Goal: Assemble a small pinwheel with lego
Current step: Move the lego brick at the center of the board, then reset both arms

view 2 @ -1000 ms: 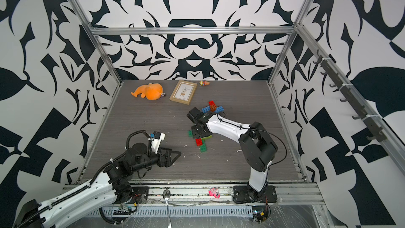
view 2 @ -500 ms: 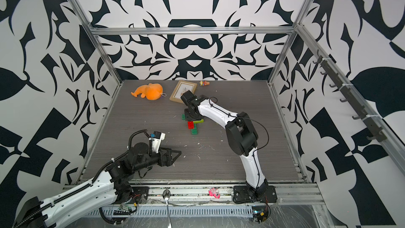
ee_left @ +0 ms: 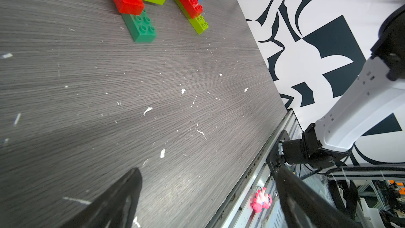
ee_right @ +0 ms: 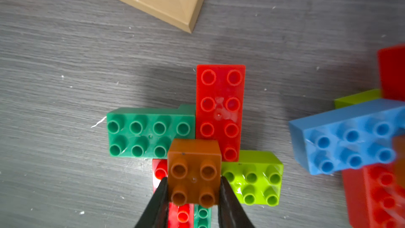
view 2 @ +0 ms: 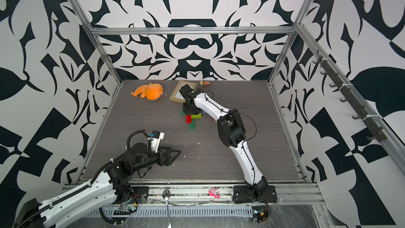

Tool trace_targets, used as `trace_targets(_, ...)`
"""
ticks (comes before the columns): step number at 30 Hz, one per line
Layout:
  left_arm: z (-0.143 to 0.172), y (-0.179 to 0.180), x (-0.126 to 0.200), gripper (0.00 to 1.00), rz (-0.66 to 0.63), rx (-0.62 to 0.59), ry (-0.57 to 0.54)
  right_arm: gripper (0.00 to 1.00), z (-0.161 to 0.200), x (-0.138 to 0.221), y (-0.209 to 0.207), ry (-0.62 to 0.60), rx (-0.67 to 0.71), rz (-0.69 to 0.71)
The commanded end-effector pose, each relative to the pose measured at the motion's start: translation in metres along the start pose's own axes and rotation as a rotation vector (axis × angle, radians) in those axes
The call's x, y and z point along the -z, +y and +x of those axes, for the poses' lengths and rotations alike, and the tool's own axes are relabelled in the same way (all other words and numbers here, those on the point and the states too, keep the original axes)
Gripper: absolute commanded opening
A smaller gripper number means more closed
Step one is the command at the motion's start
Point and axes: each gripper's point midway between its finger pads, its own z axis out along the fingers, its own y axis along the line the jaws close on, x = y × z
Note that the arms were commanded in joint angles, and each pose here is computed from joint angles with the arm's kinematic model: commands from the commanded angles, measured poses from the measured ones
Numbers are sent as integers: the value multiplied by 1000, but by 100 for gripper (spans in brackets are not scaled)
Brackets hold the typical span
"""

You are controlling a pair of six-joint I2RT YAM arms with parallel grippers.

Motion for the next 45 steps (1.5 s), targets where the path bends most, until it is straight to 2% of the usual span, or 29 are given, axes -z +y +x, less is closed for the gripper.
trace_targets(1,-3,2,1,100,-10,13,-13,21,-8,17,7,-20,-31,-20)
trace_targets(3,-2,2,2,100,-11,15,-13,21,-8,14,8,-14,-35,-20)
trace_targets(5,-2,3,3,100,-14,14,-13,26,-9,12,8,-11,-35,-17)
trace_targets(9,-4,3,5,100,-17,8,-26,43,-10,17,10,-21,-29,-34)
trace_targets(12,-8,2,5,100,-27,-4,-37,55,-17,34,17,-65,-24,-74)
trace_targets(16,-18,0,6,100,-64,-16,-46,72,-30,68,26,-121,-2,-125)
trace_targets(19,-31,4,8,100,-128,-21,-71,81,-36,102,28,-167,29,-145)
trace_targets(20,-38,6,11,100,-173,-22,-86,91,-37,118,25,-190,35,-143)
trace_targets(24,-66,17,23,100,-329,-46,-132,96,-34,182,2,-327,53,-145)
trace_targets(28,-94,29,34,100,-441,-68,-199,97,-11,232,-54,-523,45,-91)
trace_targets(30,-110,46,44,100,-547,-80,-275,98,3,247,-98,-636,-10,-23)
trace_targets(33,-136,86,65,100,-723,-78,-440,98,25,248,-154,-807,-65,28)
trace_targets(38,-159,154,126,100,-1037,22,-602,98,61,212,-238,-905,-120,199)
trace_targets(43,-173,165,158,100,-1228,-200,-773,99,77,177,-295,-947,-208,316)
trace_targets(45,-169,179,159,100,-1259,-232,-766,98,78,162,-310,-932,-231,360)
